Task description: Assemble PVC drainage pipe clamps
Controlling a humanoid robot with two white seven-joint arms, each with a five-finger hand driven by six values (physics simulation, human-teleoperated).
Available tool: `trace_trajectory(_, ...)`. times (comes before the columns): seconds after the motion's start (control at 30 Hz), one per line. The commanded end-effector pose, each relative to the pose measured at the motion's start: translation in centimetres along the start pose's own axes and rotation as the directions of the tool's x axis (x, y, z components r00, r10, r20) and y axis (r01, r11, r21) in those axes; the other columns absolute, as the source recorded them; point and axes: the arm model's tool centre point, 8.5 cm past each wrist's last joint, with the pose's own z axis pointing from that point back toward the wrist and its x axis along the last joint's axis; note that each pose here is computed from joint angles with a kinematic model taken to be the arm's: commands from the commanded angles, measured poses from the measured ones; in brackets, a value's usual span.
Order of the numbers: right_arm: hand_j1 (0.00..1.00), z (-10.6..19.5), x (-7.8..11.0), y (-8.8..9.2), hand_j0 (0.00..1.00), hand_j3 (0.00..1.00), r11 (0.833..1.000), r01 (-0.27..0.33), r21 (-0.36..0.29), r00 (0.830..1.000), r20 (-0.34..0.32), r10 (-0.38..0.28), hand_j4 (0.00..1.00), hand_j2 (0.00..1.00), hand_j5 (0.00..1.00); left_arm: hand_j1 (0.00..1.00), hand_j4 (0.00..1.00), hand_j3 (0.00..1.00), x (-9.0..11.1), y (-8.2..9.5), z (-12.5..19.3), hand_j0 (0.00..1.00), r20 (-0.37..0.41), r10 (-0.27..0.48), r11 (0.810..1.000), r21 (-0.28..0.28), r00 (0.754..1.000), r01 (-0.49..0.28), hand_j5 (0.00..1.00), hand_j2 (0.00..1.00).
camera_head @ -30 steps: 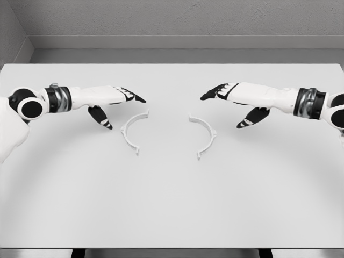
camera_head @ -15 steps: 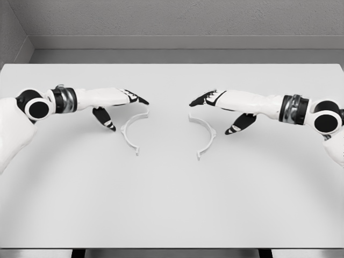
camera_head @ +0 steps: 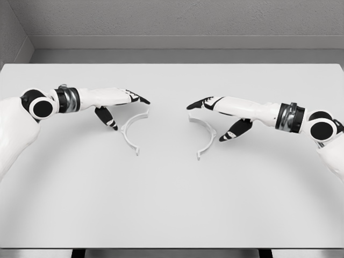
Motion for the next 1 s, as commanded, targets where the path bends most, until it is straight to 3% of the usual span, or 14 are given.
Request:
trace_trajectory(0.0,1.00,0.3,-0.4,-0.2,1.00,1.00,1.000,0.017,-0.016,1.000,-0.010,-0.017,1.00,1.00,1.00,1.00,1.00,1.00,-0.2,0.1,0.2,1.00,-0.004,0.006,1.000,0.005,1.000,-0.005,1.00,1.00)
trace_trajectory(0.23,1.00,0.4,-1.5,0.6,1.00,1.00,0.999,0.050,-0.017,0.998,-0.035,-0.051,1.00,1.00,1.00,1.00,1.00,1.00,0.2,1.0,0.2,1.00,0.005,-0.007,1.000,0.021,1.000,0.006,1.00,1.00)
trace_trajectory(0.47,1.00,-0.2,-2.8,1.4,1.00,1.00,0.995,0.099,-0.026,0.993,-0.062,-0.101,1.00,1.00,1.00,1.00,1.00,1.00,0.7,0.9,-0.6,1.00,0.021,-0.003,1.000,0.019,1.000,0.003,1.00,1.00)
trace_trajectory(0.97,1.00,-1.4,-3.3,1.9,1.00,1.00,0.991,0.129,-0.033,0.989,-0.064,-0.131,1.00,1.00,1.00,1.00,1.00,1.00,1.0,0.7,-0.9,1.00,0.028,-0.007,1.000,0.012,1.000,0.007,1.00,1.00)
